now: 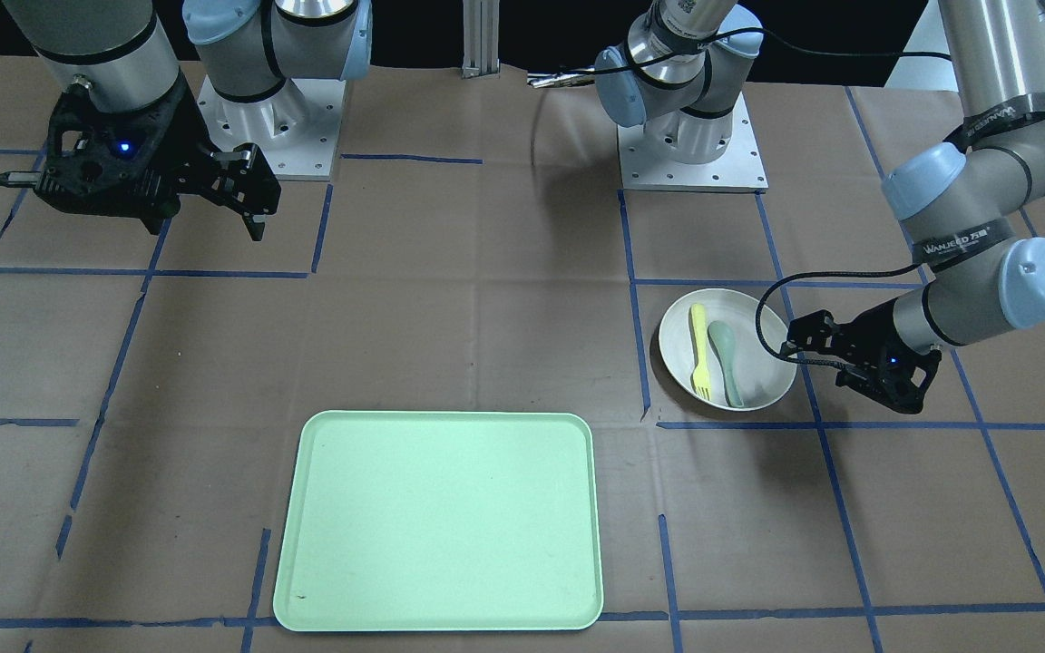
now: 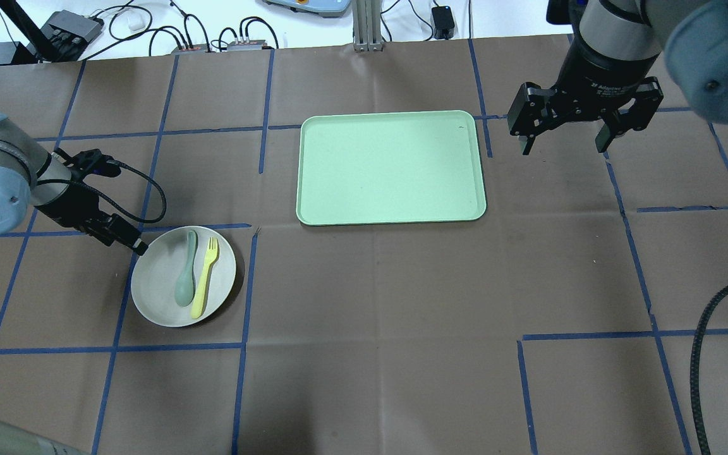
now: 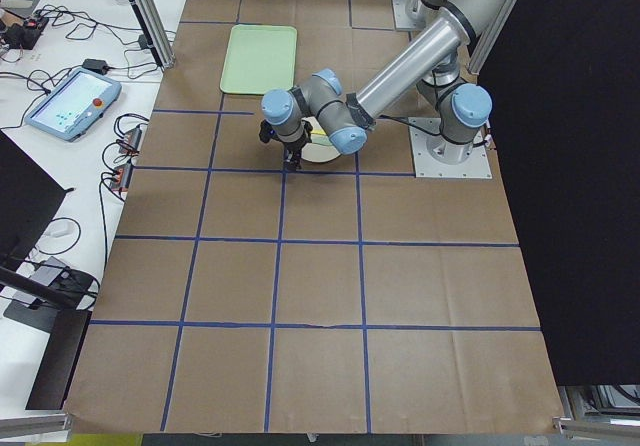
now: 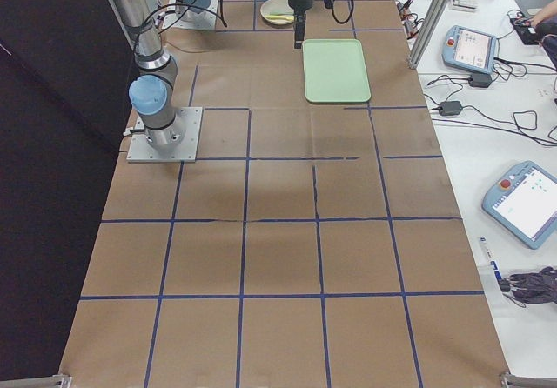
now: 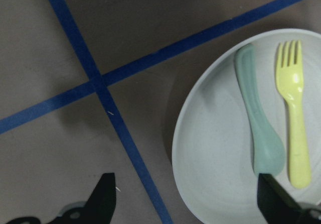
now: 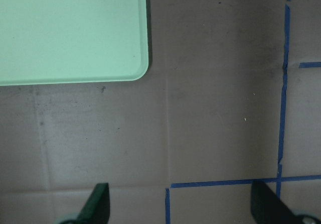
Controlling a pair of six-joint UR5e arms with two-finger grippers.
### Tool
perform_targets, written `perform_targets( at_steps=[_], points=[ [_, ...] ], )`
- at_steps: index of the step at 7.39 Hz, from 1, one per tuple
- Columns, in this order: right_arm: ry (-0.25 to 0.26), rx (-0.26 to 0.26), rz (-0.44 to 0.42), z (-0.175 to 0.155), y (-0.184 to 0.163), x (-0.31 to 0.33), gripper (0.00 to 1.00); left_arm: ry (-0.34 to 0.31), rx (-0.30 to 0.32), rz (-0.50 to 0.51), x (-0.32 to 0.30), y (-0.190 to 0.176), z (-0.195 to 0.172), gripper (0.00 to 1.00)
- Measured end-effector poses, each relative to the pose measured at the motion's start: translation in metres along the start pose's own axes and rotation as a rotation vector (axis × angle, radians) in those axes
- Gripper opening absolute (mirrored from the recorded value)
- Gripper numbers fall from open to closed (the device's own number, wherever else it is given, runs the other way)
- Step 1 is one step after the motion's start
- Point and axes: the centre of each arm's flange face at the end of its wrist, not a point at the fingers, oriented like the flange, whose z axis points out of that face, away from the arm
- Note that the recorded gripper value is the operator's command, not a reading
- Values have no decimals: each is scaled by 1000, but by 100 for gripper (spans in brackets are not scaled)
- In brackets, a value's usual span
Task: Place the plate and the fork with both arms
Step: 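Lower the left gripper onto the plate rim farthest from the tray, then close the left gripper on the white plate's rim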
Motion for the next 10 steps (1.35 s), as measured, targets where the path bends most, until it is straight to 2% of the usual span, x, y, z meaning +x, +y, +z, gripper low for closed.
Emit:
perform_targets(
  at_steps=[1,2,5,7,10],
  points=[
    [0,-1,0,0,0,0,100,13,-2,0,1,1,7,90],
    [0,-1,0,0,0,0,100,21,-5,1,1,3,13,81],
    [0,-1,0,1,0,0,100,39,-17,-9,-5,1,29,30],
    [0,-1,1,1,0,0,100,43,-18,-13,-6,1,31,8],
    [0,-2,2,1,0,1,100,39,-11,-17,-4,2,27,2]
  ],
)
